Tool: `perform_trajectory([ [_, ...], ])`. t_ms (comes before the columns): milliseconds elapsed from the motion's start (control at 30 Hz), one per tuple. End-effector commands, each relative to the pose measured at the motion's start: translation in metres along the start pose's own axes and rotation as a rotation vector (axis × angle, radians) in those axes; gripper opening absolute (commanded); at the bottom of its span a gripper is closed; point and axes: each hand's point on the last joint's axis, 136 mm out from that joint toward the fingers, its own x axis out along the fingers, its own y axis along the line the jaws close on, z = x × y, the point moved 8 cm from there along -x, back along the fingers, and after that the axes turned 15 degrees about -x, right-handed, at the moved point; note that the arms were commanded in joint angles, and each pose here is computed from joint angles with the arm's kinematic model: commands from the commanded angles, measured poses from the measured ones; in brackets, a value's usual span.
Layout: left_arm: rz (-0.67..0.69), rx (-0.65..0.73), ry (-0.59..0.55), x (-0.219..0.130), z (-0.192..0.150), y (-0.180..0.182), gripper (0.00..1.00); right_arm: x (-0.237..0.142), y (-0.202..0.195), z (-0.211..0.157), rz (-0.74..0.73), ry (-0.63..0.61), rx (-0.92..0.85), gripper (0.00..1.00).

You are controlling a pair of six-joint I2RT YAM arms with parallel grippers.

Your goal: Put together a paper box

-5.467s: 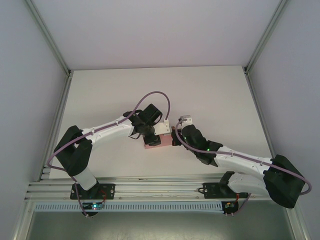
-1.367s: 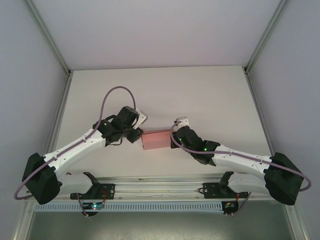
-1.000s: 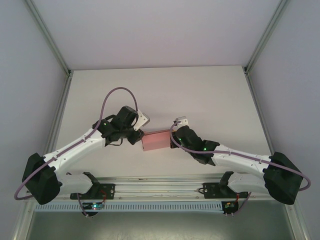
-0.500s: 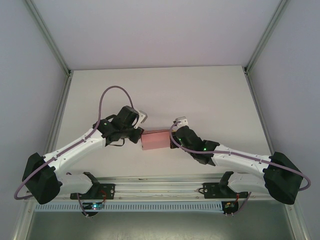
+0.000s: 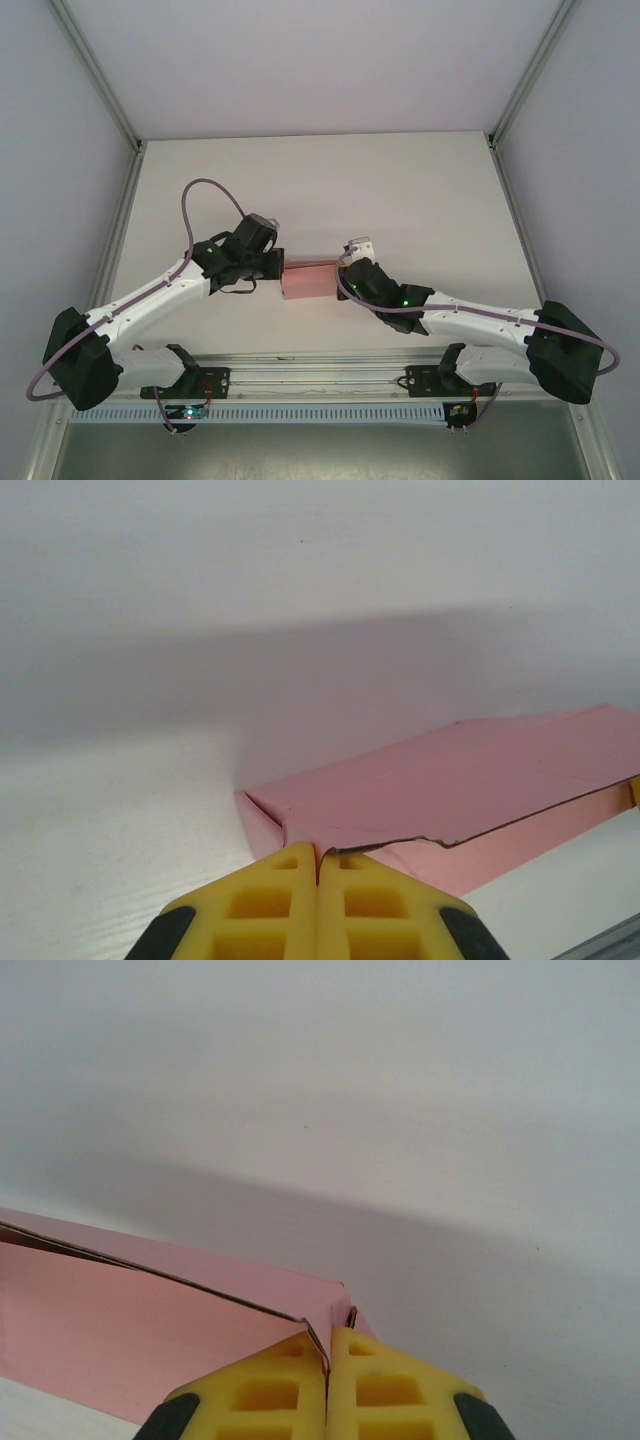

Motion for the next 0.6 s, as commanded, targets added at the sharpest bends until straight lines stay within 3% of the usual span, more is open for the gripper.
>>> perform_trajectory([
  [0,0.014,-0.072,0.007,0.004,-0.007,0.006,0.0,0.003,-0.008,-0.056,-0.024,0.258,-0.081,0.0],
  [200,-0.036,-0.107,0.036,0.014,-0.014,0.007,0.0,0.003,-0.007,-0.058,-0.02,0.26,-0.081,0.0],
  [300,0.0,-0.091,0.03,0.013,-0.016,0.011,0.0,0.003,-0.008,-0.057,-0.022,0.255,-0.079,0.0],
  [567,-0.004,0.112,0.054,0.031,-0.048,0.015,0.0,0.001,-0.01,-0.061,-0.011,0.206,-0.081,0.0],
])
